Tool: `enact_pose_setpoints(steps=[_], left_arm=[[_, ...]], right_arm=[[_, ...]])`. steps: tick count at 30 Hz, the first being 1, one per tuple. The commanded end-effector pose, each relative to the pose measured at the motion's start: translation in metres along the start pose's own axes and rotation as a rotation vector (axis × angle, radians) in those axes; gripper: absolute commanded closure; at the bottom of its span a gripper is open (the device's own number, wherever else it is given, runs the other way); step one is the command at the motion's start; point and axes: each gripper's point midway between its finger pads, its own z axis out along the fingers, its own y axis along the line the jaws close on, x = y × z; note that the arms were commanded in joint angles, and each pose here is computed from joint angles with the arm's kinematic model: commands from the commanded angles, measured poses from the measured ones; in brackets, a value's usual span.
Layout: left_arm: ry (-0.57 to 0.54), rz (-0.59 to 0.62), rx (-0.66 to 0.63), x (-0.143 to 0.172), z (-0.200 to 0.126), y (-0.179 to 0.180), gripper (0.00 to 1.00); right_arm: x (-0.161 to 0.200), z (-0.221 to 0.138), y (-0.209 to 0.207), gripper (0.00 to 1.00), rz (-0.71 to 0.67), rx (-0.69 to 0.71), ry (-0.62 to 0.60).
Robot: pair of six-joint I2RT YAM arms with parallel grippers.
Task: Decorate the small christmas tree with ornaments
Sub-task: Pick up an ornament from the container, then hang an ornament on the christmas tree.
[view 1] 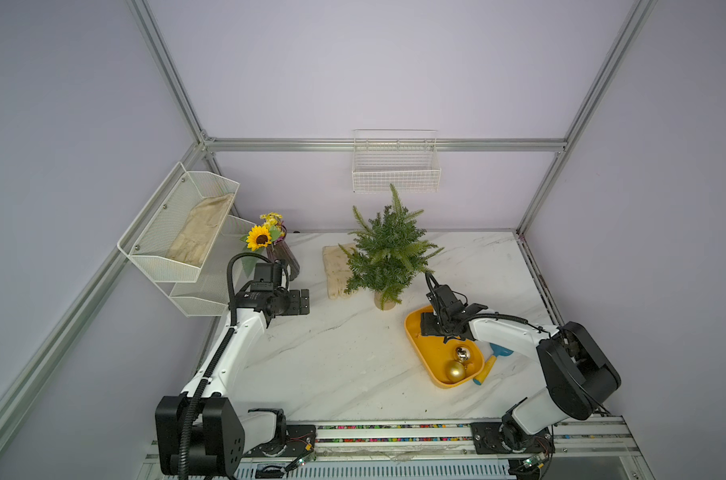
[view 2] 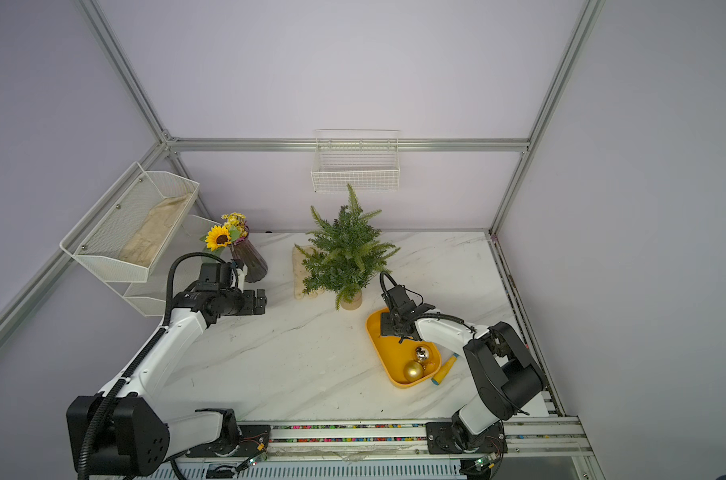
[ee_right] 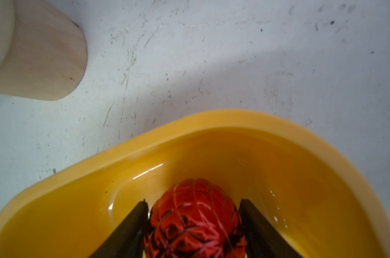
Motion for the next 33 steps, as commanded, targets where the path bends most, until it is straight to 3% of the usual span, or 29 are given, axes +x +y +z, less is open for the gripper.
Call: enact_pose_setpoints(steps=[1,12,33], left_arm=[[-0.037,0.019,0.004,-0.010,-0.008,-0.001,0.00],[-0.045,0.019,-0.002,-0.010,-0.010,0.000,0.00],[-0.095,0.026,0.015,-0.016,-0.021,-0.006,0.00]], right_arm=[[-0.003,-0.003,0.002,0.35,0.029,-0.019,-0.022],[-0.016,-0.031,0.000,0.43,0.057,-0.028,-0.090],[-0.084,-0.195,-0.003,0.44,0.081,-0.064,-0.378]])
